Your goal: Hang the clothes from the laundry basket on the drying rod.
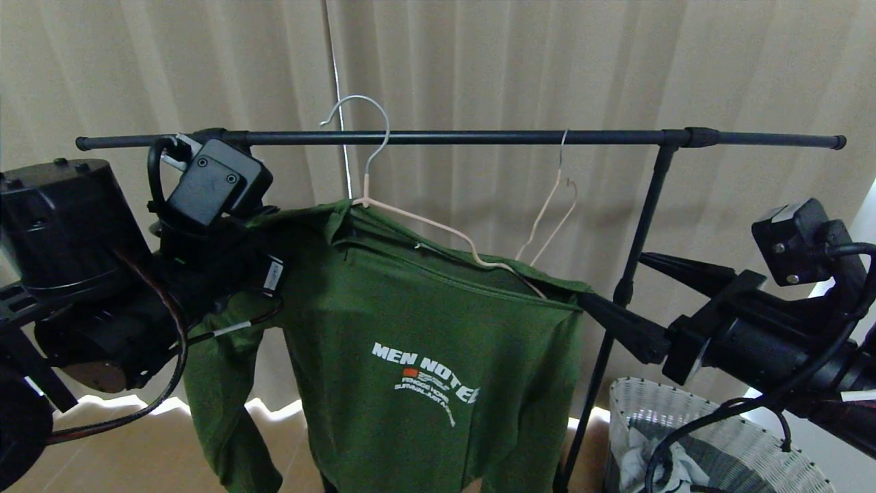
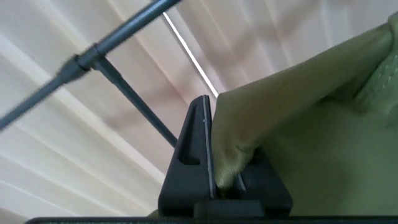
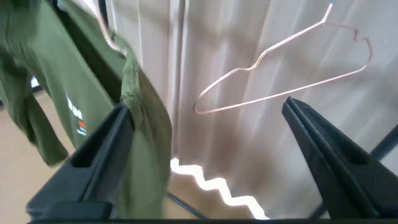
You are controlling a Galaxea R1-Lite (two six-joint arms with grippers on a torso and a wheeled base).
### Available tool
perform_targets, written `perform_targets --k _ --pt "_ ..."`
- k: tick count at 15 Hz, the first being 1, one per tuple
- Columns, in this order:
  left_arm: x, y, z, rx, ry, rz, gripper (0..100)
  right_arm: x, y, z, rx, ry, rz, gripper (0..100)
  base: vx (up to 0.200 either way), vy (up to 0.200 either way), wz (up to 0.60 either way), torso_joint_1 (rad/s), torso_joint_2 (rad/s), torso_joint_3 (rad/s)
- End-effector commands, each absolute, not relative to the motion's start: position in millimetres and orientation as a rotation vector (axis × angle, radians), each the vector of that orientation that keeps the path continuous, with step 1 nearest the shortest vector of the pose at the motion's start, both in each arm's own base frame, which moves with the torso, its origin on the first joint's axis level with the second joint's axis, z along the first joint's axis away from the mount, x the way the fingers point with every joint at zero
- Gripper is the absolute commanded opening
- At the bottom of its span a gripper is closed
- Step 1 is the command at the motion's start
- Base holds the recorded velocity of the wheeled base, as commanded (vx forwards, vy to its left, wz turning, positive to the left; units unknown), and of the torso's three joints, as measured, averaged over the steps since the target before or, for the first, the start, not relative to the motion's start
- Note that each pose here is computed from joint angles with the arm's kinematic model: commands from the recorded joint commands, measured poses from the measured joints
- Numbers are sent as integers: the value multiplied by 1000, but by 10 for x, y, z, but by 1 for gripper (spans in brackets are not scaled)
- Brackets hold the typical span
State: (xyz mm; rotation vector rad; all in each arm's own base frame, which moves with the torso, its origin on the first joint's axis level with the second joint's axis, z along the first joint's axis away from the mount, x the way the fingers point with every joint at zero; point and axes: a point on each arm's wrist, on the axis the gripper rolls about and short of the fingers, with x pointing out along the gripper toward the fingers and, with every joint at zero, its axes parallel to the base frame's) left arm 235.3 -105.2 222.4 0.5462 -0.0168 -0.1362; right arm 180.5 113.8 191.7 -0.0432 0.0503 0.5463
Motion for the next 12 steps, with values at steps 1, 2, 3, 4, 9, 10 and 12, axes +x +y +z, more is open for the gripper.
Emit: perform_targets --k 1,2,3,4,9,10,12 --pt "2359 -1106 2183 520 -4 -158 0 1756 1115 1863 -97 79 553 100 0 0 0 0 0 0" --pt "2359 -1110 2187 510 -5 -159 0 1743 1103 1864 -116 85 553 100 0 0 0 0 0 0" --pt "2374 -1112 2176 512 1 -155 0 1744 1104 1883 -121 80 553 100 0 0 0 0 0 0" --pt "2381 -1111 2172 512 7 -135 0 1748 1107 1916 -122 67 556 100 0 0 0 0 0 0" --pt "2404 -1096 2158 457 28 -77 0 1694 1144 1901 -215 61 630 100 0 0 0 0 0 0" --pt "2390 -1102 2141 444 33 -83 0 1708 1153 1952 -242 46 631 100 0 0 0 0 0 0" --pt "2348 -1100 2027 437 67 -100 0 1748 1187 2029 -255 40 631 100 0 0 0 0 0 0"
